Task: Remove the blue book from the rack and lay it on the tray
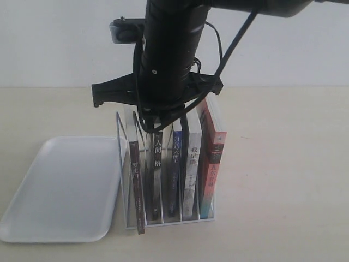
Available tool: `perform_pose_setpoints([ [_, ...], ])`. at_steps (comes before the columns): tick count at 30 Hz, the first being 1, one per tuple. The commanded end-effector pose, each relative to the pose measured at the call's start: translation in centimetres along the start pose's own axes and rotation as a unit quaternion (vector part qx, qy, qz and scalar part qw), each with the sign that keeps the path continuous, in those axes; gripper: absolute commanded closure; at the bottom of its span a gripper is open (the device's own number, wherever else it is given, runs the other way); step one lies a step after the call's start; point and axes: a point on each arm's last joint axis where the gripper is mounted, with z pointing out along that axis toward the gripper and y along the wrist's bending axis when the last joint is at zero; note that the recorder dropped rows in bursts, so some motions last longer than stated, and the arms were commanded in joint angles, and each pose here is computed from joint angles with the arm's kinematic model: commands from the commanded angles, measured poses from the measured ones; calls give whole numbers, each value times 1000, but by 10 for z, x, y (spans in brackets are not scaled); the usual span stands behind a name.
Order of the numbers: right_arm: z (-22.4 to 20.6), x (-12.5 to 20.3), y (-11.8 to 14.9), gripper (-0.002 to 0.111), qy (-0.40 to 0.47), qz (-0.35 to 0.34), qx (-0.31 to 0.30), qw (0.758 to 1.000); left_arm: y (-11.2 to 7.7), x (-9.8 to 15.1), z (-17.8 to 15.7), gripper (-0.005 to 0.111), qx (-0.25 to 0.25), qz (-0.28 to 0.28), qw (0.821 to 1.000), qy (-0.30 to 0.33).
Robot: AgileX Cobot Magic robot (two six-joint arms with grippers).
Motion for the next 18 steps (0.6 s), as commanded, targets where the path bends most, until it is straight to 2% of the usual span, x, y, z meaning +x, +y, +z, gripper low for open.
perform_pose_setpoints([
  [1,-1,-2,-2,108,-7,-11,6,1000,0,1,0,102,-2,-4,1000,-1],
  [4,-13,-9,1,108,-26,-9,-4,1000,0,1,0,102,-2,-4,1000,-1],
  [9,-62,-28,6,108,-89,-5,-22,996,0,1,0,102,-2,-4,1000,-1],
  [18,-70,-30,8,108,-97,-1,-34,995,0,1,0,102,-2,-4,1000,-1],
])
